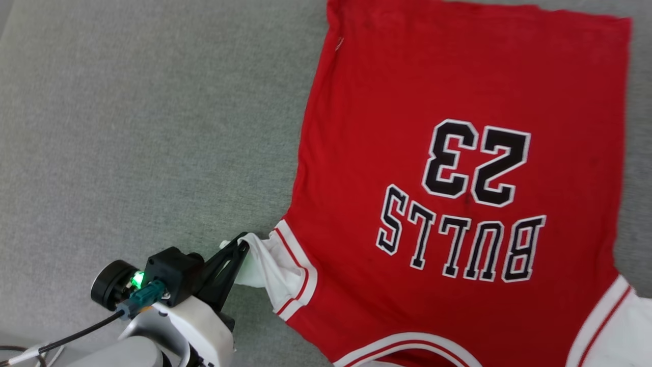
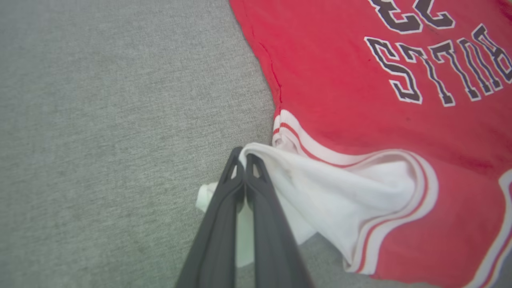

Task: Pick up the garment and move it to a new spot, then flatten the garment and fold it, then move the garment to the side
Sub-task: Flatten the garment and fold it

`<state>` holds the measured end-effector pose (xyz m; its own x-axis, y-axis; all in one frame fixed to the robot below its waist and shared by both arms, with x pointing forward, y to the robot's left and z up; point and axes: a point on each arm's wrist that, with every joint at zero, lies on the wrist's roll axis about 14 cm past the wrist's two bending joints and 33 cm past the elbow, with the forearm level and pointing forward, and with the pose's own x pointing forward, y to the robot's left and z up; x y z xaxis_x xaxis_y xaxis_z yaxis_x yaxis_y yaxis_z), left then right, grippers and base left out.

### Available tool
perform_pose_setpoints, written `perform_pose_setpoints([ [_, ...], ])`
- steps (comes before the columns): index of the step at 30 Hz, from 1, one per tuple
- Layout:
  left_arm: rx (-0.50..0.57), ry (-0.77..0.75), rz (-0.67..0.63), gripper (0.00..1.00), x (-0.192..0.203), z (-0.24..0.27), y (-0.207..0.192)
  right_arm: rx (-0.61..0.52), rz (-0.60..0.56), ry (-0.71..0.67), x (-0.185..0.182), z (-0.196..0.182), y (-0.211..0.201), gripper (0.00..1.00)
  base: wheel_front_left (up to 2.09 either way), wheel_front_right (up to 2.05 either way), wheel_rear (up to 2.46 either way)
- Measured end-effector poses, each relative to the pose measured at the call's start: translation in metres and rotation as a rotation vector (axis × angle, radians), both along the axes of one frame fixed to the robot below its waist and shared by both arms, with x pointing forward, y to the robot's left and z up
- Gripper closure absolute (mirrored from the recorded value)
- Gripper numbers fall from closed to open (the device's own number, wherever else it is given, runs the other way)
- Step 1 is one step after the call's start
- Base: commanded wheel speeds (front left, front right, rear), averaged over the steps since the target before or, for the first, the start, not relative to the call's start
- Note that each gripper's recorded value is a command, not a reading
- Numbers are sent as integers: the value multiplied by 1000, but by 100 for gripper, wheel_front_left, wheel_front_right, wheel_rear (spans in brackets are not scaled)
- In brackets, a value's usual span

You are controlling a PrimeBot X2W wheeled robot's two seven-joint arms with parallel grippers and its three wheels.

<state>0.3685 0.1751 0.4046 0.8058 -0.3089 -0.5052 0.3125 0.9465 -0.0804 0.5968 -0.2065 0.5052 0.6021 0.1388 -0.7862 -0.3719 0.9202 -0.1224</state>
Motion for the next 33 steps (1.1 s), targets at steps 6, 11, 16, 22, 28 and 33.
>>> perform_pose_setpoints([
  [6,13,12,7,100,6,-10,0,-33,-5,199,19,-54,17,0,0,0,0],
  [11,28,24,16,100,12,-20,2,-24,24,318,21,-112,41,0,0,0,0],
  [16,43,34,35,100,12,-26,6,-17,53,386,14,-153,53,0,0,0,0],
  [22,56,7,36,100,13,-19,8,9,67,352,12,-147,56,100,0,0,0],
  [28,59,-39,51,100,9,-1,11,56,94,236,13,-107,64,100,0,0,0],
  [33,58,-72,59,100,1,14,12,40,163,129,-4,-63,63,100,0,0,0],
])
